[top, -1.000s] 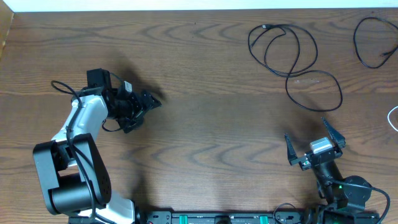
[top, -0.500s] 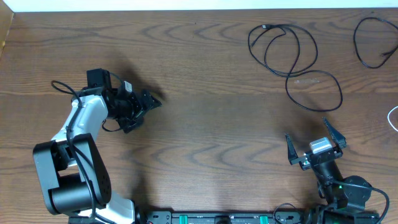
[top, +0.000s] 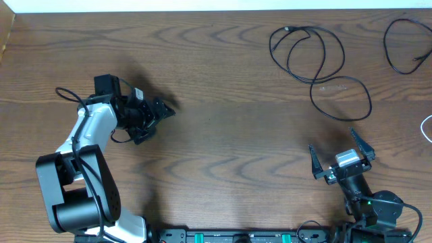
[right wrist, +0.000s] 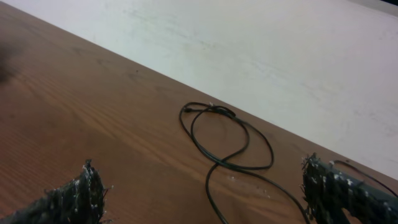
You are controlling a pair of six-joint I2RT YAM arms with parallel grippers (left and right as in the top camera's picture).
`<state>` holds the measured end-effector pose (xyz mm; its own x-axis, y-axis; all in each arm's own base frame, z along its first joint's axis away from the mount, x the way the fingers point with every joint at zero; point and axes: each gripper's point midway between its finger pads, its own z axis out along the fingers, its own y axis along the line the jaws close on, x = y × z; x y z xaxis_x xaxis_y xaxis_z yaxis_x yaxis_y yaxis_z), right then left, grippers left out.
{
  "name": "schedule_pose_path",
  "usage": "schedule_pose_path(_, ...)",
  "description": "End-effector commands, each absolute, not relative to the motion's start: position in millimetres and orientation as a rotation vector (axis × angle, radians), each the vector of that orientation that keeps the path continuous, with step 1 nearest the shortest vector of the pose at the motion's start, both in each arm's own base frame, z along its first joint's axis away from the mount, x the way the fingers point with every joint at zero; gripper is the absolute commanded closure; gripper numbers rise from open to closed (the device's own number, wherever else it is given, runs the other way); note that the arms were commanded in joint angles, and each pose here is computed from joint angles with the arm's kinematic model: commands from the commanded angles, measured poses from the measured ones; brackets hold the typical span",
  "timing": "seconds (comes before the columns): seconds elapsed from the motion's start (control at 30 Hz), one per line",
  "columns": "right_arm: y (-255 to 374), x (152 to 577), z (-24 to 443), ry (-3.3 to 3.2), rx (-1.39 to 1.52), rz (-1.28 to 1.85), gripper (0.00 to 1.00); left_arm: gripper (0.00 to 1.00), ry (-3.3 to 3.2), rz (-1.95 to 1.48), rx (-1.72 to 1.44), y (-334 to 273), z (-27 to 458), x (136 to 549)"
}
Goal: Untangle cables
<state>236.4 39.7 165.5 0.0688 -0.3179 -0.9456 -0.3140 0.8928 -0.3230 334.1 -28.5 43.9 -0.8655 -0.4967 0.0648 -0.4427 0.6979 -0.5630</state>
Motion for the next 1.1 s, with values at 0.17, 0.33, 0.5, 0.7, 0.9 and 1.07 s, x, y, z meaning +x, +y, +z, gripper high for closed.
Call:
schedule_pose_path(0.17, 42, 236, 165, 1.520, -0.529, -0.003, 0.01, 0.02, 2.780, -0.903, -0.867, -26, 45, 340)
schedule_pose_path(0.33, 41, 236, 165, 1.521, -0.529, -0.004, 0.01, 0.02, 2.777, -0.892, -0.865, -25, 44, 341)
schedule_pose_path(0.5, 41, 236, 165, 1.520, -0.529, -0.004, 0.01, 0.02, 2.759, -0.891, -0.856, -24, 45, 345)
schedule_pose_path(0.7, 41, 236, 165, 1.520, -0.529, -0.004, 0.01, 0.02, 2.544, -1.063, -0.641, -36, 76, 389)
schedule_pose_path(0.9, 41, 236, 165, 1.520, -0.529, -0.004, 0.01, 0.02, 2.338, -1.188, -0.405, -49, 130, 412)
schedule_pose_path(1.07, 41, 236, 165, 1.520, -0.529, -0.004, 0.01, 0.02, 2.267, -1.150, -0.335, -49, 166, 409)
